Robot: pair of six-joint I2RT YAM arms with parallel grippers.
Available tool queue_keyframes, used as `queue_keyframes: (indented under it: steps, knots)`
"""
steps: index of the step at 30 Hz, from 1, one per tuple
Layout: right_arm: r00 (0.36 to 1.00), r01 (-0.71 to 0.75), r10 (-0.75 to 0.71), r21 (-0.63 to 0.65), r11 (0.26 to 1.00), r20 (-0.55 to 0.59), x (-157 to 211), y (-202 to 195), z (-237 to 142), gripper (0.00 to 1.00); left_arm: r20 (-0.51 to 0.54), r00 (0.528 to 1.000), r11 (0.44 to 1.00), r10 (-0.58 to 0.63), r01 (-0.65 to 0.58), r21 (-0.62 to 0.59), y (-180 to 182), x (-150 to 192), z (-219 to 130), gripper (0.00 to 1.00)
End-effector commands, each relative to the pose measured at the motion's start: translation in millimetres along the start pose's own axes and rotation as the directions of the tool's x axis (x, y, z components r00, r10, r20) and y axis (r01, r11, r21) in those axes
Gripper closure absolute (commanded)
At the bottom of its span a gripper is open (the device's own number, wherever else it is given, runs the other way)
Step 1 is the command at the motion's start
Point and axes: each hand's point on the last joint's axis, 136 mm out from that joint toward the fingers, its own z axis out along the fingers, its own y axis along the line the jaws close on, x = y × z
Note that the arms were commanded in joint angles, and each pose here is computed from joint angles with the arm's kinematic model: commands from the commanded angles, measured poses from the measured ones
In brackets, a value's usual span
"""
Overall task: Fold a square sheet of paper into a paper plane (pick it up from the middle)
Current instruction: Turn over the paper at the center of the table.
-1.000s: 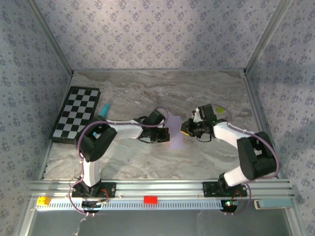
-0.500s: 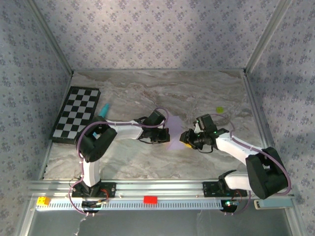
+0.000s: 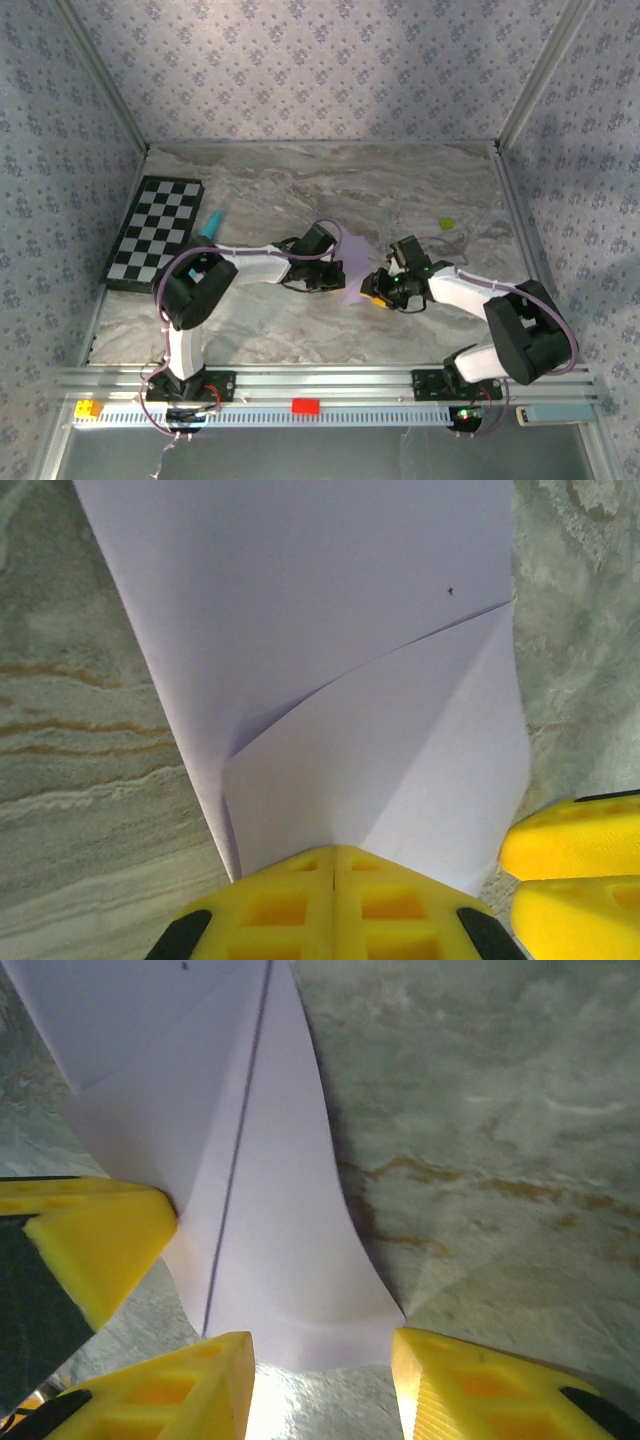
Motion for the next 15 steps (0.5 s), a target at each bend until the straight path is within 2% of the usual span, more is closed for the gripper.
queue_keyframes:
  steps: [1,8,15]
  knots:
    - [1.000,-0.014,0.014,-0.023,1.000,0.000,-4.4,6.4,6.6,0.57,-0.039,0.999,0.999,-0.008,0.006,-0.044,10.1,13.8,-1.8,0.99]
    - [0.999,0.029,-0.026,-0.102,0.994,0.039,-19.3,31.5,2.9,0.55,-0.040,0.999,0.998,0.008,-0.010,-0.062,10.2,11.6,-4.2,0.99]
    - [0.997,0.048,-0.038,-0.141,0.989,0.072,-36.6,39.7,-2.6,0.52,-0.043,0.999,0.998,0.008,-0.010,-0.065,10.2,11.8,-4.1,0.99]
